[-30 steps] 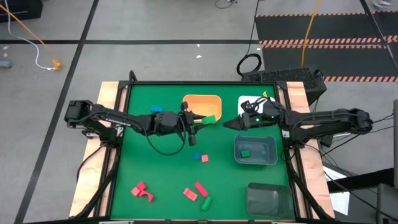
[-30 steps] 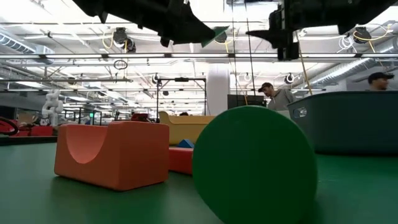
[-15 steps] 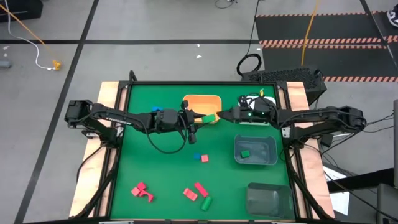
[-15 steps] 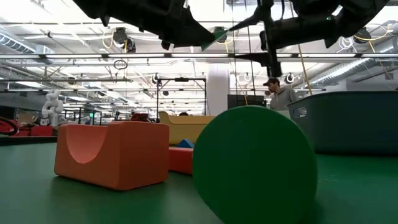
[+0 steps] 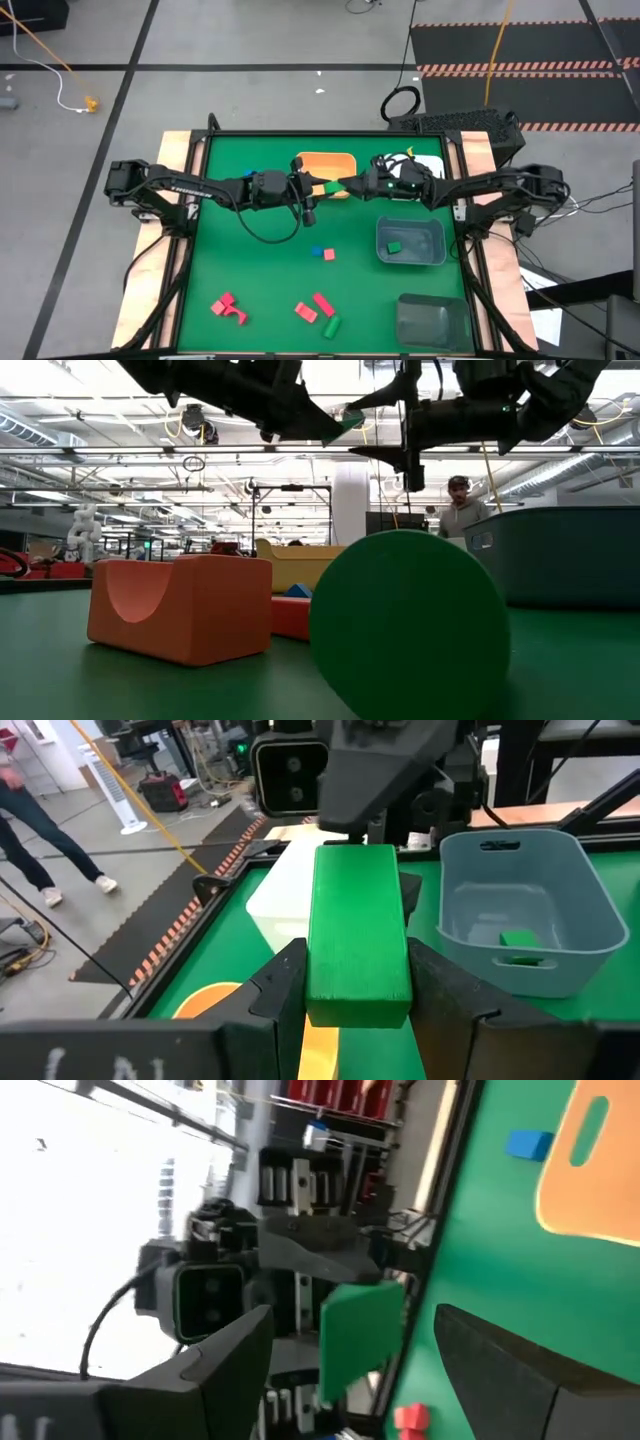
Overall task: Sort & place blocks by color
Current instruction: Put the top green block into the dark blue bin
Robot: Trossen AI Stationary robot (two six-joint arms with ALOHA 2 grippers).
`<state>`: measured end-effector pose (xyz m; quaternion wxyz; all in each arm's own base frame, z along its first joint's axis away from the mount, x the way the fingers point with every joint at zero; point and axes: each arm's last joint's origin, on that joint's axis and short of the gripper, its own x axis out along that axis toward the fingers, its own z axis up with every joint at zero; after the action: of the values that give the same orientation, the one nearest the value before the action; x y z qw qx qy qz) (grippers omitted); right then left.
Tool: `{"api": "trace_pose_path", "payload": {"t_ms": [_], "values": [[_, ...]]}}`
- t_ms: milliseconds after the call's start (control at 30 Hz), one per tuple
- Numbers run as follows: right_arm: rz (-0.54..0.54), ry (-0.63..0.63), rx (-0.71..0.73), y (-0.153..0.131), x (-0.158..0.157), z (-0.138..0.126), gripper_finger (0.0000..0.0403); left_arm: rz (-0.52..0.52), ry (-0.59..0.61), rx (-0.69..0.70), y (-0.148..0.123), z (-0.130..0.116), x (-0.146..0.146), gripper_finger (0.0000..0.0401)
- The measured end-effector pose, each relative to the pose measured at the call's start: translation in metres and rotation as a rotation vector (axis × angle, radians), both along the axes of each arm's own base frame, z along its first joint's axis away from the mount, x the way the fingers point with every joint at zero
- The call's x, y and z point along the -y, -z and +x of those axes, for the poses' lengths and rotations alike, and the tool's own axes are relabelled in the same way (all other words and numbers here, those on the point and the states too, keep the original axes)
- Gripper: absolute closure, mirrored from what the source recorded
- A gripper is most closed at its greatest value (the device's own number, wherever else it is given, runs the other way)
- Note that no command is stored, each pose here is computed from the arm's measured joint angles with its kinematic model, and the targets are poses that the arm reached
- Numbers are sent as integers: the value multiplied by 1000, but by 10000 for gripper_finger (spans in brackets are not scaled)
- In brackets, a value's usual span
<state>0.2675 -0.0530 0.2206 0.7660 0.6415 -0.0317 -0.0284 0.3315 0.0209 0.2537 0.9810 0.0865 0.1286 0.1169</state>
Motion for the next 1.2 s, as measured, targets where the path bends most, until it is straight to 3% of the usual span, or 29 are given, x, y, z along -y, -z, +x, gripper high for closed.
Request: {"api": "trace_pose_path", "payload": {"t_ms": [167,633,967,1200], "values": [[12,27,-6,5,1,3,153,10,2,-16,1,0,0,266],[7,26,-5,5,1,4,254,47,10,-48,3,-1,-1,266],[-21,26,-18,6,-6,5,259,9,-27,-38,3,-2,-13,266],[-40,64,-47,9,-6,5,259,-24,41,-54,5,-2,-7,266]]}}
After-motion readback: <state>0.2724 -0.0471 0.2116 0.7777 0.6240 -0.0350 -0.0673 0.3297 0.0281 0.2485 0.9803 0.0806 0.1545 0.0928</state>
